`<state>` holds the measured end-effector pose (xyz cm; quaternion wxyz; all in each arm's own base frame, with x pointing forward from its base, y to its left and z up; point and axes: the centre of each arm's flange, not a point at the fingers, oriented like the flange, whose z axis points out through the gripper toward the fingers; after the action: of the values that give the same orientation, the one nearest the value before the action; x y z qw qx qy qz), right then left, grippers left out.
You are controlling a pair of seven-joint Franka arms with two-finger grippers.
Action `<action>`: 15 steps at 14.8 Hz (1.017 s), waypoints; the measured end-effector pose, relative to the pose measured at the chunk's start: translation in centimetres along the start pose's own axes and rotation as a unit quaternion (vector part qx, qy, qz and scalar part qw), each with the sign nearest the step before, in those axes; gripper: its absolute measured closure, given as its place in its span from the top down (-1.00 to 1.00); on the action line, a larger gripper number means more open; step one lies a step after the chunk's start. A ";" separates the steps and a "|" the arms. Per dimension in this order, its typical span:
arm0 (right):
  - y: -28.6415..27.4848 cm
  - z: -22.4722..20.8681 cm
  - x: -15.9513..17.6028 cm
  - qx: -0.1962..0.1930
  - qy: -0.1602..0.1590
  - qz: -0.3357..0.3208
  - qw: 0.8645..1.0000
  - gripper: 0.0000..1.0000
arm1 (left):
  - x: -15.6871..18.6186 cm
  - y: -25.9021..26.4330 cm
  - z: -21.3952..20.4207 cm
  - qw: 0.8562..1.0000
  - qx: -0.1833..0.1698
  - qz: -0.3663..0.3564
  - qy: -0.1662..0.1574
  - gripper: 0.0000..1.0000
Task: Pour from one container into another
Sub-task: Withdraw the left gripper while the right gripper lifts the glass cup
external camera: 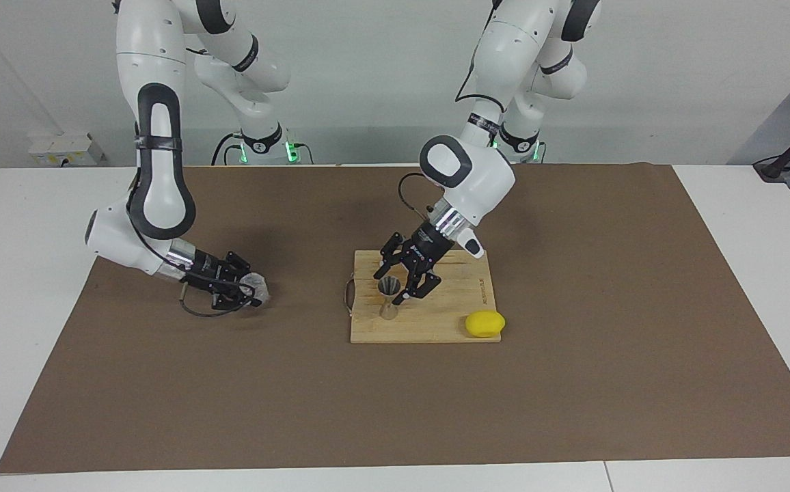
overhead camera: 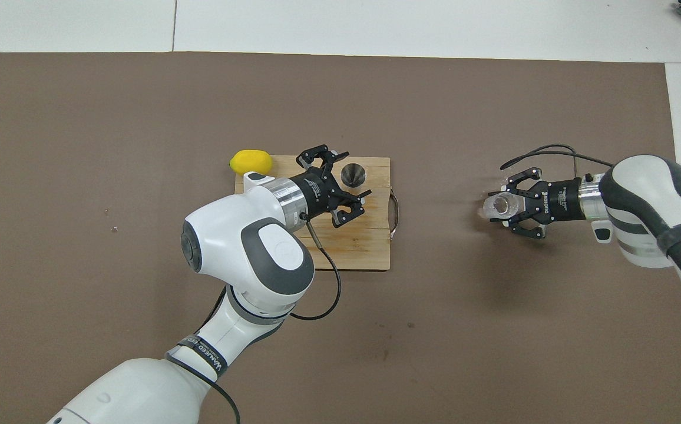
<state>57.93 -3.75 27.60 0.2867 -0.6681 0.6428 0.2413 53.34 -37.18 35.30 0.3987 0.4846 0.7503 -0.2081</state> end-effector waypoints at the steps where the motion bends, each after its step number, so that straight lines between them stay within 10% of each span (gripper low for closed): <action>1: -0.3 -0.5 -0.6 0.003 0.003 0.001 1.000 0.02 | -0.2 0.0 -0.1 1.000 0.000 0.001 -0.001 1.00; 10: -3.8 -0.8 -10.3 -0.014 0.063 0.019 0.998 0.02 | -4.1 4.8 -5.2 0.995 0.053 0.067 -0.042 1.00; 15: -5.6 0.0 -16.5 -0.015 0.107 0.033 0.994 0.02 | -3.4 11.6 -10.2 0.961 0.145 0.229 0.050 1.00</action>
<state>62.53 8.21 39.46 0.1979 -0.6729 0.6876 0.1874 60.42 -26.84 44.94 0.3236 0.7059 0.5997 -0.1933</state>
